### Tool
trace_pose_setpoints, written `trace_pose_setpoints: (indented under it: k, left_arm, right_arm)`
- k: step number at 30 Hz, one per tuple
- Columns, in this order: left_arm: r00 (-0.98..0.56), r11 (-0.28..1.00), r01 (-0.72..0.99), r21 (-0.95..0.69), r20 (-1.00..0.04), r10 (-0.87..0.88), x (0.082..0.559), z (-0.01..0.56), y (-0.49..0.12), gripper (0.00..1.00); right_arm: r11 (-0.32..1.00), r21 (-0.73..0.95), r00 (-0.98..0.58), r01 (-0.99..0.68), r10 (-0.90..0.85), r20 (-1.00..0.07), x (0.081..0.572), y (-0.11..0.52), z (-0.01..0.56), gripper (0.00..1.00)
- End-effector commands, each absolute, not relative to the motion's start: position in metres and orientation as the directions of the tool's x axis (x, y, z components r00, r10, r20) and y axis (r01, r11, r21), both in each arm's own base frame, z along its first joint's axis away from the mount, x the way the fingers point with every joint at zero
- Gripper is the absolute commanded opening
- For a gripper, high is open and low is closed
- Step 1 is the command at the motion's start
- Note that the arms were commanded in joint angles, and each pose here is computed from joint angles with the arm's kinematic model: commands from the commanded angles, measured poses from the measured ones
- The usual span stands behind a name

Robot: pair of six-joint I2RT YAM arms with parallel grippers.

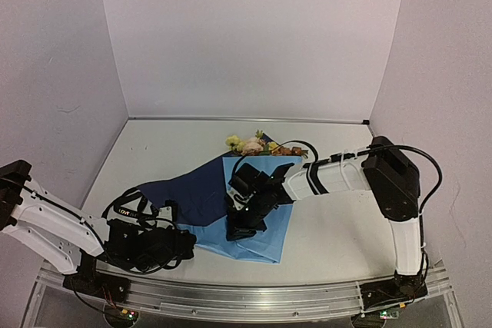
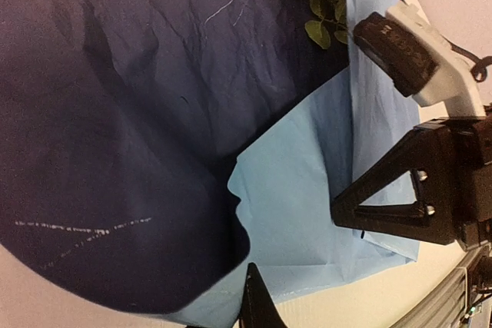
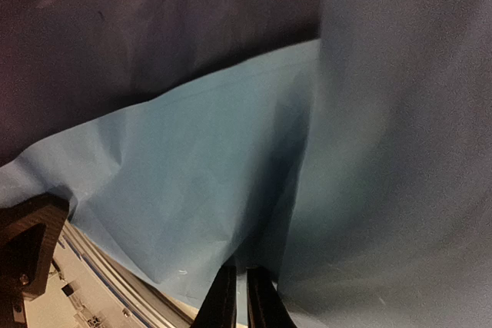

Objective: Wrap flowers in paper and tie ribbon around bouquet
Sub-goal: Press the fold line on the 2/3-folded wrapping paper.

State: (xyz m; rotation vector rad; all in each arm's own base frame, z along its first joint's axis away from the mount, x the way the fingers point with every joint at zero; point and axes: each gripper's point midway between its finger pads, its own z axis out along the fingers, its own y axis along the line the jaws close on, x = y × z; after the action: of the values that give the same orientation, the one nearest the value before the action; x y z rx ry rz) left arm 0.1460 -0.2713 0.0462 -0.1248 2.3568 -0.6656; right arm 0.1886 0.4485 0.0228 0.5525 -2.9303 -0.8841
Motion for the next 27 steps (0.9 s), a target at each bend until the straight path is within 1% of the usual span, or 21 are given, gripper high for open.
trace_pose_setpoints:
  k: [1, 8, 12, 15, 18, 21, 25, 27]
  left_arm:
    - [-0.738, 0.834, 0.178, -0.523, -0.631, -0.239, 0.149, 0.076, -0.288, 0.05]
    - [-0.697, 0.776, 0.322, -0.542, -0.69, -0.193, 0.148, 0.119, -0.314, 0.04]
    - [-0.682, 0.749, 0.42, -0.512, -0.723, -0.111, 0.144, 0.133, -0.341, 0.01]
    - [-0.672, 0.734, 0.481, -0.479, -0.739, -0.042, 0.141, 0.136, -0.362, 0.0]
    - [-0.673, 0.732, 0.497, -0.466, -0.739, -0.013, 0.14, 0.132, -0.371, 0.0]
    - [-0.677, 0.735, 0.499, -0.459, -0.736, -0.001, 0.14, 0.127, -0.373, 0.0]
    - [-0.681, 0.737, 0.499, -0.456, -0.732, 0.007, 0.139, 0.123, -0.374, 0.0]
    - [-0.681, 0.736, 0.499, -0.457, -0.733, 0.007, 0.139, 0.122, -0.375, 0.0]
  right_arm:
    - [0.786, 0.544, -0.952, -0.292, -0.294, -0.086, 0.201, 0.459, 0.02, 0.06]
    - [0.82, 0.499, -0.957, -0.28, -0.28, -0.076, 0.203, 0.444, 0.003, 0.05]
    - [0.821, 0.499, -0.957, -0.278, -0.285, -0.064, 0.201, 0.442, -0.005, 0.05]
    - [0.802, 0.537, -0.96, -0.263, -0.274, -0.06, 0.203, 0.446, -0.004, 0.05]
    - [0.752, 0.602, -0.958, -0.269, -0.275, -0.084, 0.206, 0.452, 0.013, 0.07]
    - [0.682, 0.662, -0.94, -0.311, -0.321, -0.112, 0.201, 0.455, 0.035, 0.07]
    - [0.624, 0.697, -0.923, -0.354, -0.355, -0.151, 0.196, 0.452, 0.062, 0.08]
    - [0.616, 0.699, -0.92, -0.363, -0.354, -0.167, 0.196, 0.446, 0.07, 0.09]
